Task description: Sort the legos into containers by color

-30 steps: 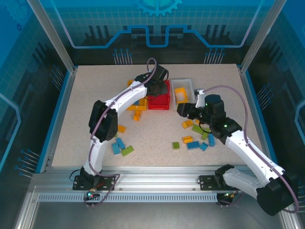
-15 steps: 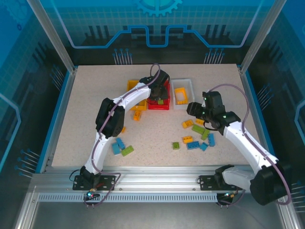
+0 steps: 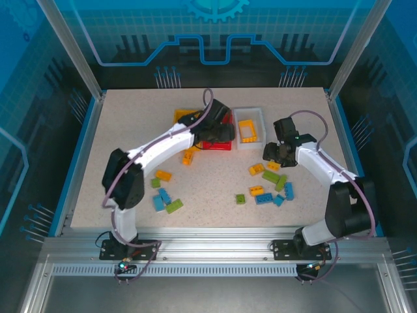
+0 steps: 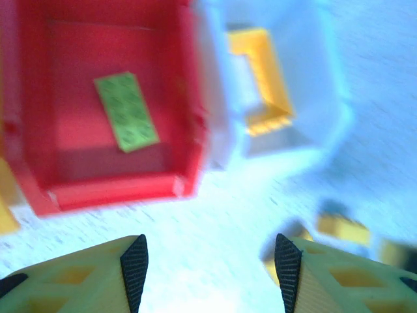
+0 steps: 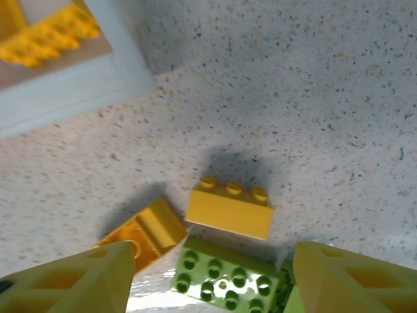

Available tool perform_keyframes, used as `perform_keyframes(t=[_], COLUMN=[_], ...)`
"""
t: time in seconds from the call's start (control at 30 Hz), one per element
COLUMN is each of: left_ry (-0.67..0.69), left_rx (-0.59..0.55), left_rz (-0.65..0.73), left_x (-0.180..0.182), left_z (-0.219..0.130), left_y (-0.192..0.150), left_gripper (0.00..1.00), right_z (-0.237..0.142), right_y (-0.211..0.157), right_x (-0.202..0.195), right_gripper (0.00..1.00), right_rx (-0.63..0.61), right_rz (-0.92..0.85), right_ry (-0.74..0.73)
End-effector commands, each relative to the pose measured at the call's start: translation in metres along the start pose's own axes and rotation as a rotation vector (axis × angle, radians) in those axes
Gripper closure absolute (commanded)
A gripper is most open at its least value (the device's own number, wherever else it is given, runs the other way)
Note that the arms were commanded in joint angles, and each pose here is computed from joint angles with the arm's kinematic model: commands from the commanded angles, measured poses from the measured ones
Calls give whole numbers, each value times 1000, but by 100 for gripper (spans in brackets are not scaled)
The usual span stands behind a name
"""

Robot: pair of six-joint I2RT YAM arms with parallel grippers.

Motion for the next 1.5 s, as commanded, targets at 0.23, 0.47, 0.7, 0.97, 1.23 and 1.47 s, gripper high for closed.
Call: perform_keyframes(t=[0.23, 0.47, 0.7, 0.97, 1.23, 1.47], left_ry=[-204, -266, -249, -245, -253, -239], left_rx=[124, 145, 150, 144, 136, 32], left_rz=[54, 15, 1, 7, 2, -30], left_x=[-25, -21, -12, -15, -13, -11], left_z=[-28, -42, -47, -49, -50, -74], left_y=[-98, -128, -135, -133, -133, -107], left_gripper=[44, 43, 44, 44, 43, 41], right_z=[12, 35, 50, 68, 71, 16], right_y=[-8, -3, 5, 15, 15, 26], right_x=[2, 2, 0, -4, -7, 21], right_gripper=[34, 33, 39, 52, 72, 82], right_rx=[132, 201, 201, 215, 194, -10], right_rz=[-260, -285, -247, -194, -149, -256], right_ry=[-96, -139, -135, -66, -37, -116])
Point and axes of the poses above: each hand's point on the last joint's axis, 136 mm out from that joint toward the fingers, its own z axis out along the fingers, its own x axis along the line the jaws close on, y = z × x, the point moved 10 cm from there along -z, back along the fingers, and after that the axes turned 13 degrees about -z, right-handed, at the moved point
